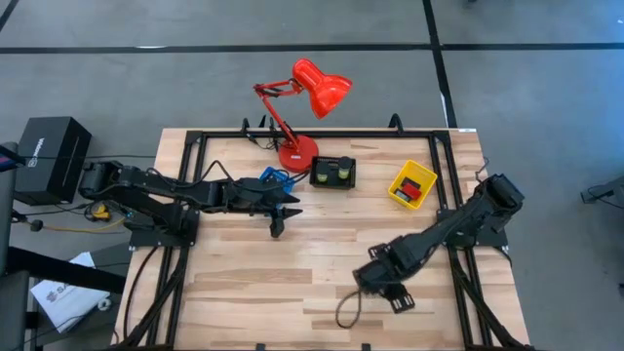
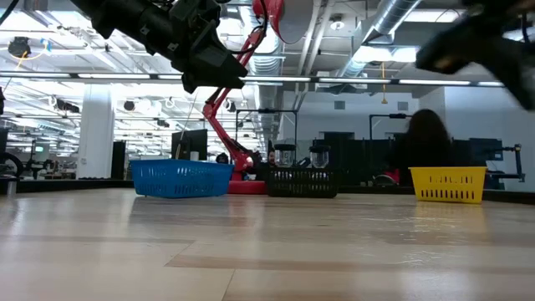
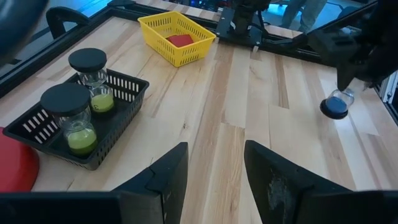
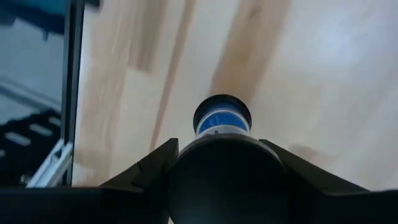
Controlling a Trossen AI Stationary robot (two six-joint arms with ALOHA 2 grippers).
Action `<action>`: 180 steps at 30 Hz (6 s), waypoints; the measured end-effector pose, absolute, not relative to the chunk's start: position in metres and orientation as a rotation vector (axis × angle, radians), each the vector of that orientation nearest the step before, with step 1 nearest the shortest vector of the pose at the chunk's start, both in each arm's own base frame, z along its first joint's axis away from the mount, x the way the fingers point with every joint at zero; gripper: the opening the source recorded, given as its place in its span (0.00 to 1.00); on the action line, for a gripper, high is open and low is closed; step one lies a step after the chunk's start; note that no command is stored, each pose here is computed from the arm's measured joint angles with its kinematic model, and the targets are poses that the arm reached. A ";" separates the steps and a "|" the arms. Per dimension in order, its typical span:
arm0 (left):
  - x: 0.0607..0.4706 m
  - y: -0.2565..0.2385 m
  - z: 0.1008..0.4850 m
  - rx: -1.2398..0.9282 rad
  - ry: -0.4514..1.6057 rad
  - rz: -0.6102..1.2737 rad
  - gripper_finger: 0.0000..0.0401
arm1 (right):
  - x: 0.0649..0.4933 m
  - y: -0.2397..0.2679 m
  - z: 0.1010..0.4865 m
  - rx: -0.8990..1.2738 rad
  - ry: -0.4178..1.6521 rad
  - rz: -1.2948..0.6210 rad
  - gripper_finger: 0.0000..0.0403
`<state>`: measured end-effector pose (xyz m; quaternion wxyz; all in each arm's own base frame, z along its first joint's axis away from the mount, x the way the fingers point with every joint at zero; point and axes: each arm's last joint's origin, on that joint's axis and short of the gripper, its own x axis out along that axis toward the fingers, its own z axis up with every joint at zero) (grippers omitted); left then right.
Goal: Pick & Place Office items
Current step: Put the blue hourglass into the black bin
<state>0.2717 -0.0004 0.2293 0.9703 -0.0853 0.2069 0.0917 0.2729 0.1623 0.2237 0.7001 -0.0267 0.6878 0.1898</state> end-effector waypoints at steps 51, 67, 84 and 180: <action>0.271 0.000 0.229 -0.137 0.428 0.179 0.38 | 0.334 -0.132 0.278 -0.134 1.131 0.015 0.48; 0.271 0.000 0.229 -0.146 0.424 0.181 0.38 | 0.349 -0.144 0.231 -0.129 1.270 0.083 0.48; 0.271 0.000 0.229 -0.145 0.423 0.185 0.38 | 0.350 -0.148 0.232 -0.162 1.254 0.089 0.56; 0.271 -0.010 0.229 -0.200 0.418 0.158 0.38 | 0.296 -0.019 0.321 -0.149 1.430 0.047 0.01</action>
